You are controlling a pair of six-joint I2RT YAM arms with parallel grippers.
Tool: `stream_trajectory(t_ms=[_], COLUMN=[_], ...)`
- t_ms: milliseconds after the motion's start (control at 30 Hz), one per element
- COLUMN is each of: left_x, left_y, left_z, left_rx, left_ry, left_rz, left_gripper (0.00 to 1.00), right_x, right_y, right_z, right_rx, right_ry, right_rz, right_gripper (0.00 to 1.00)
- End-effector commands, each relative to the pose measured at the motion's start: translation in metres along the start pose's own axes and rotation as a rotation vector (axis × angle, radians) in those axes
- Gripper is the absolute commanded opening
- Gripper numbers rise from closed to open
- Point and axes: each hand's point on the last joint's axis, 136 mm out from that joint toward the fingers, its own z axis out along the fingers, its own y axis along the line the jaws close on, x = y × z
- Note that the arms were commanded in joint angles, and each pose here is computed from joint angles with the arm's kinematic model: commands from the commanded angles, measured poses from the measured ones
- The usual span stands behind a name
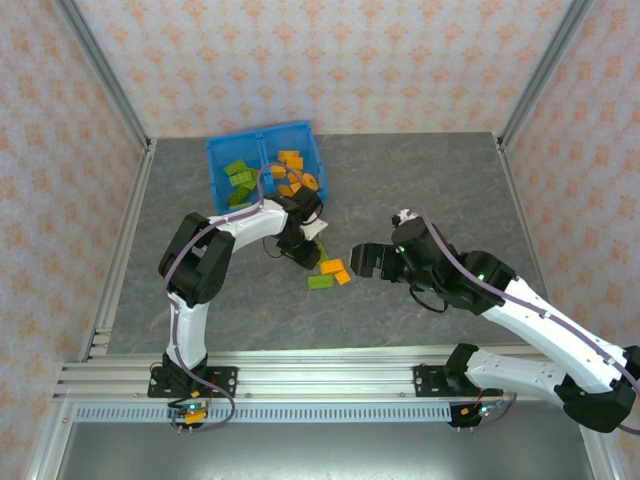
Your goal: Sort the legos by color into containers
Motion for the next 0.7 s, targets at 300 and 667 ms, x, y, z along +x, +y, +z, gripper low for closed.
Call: stream_trajectory(t_ms=[300,667], left_x=[-0.007,-0.013], left_y=[0.013,0.148], left_z=[-0.083,-0.187], left_rx=[-0.147,-0.441], left_ry=[-0.234,-0.467], left_rz=[-0.064,-0.484], left_gripper=[0.38,0.37], right_x=[0.004,0.002], right_y=[0.005,0.003], right_z=[0.000,-0.001], right_rx=[-0.050,-0.046], right_ry=[0.003,-0.015], right_rz=[0.013,0.015], right_gripper=[0.99,0.99])
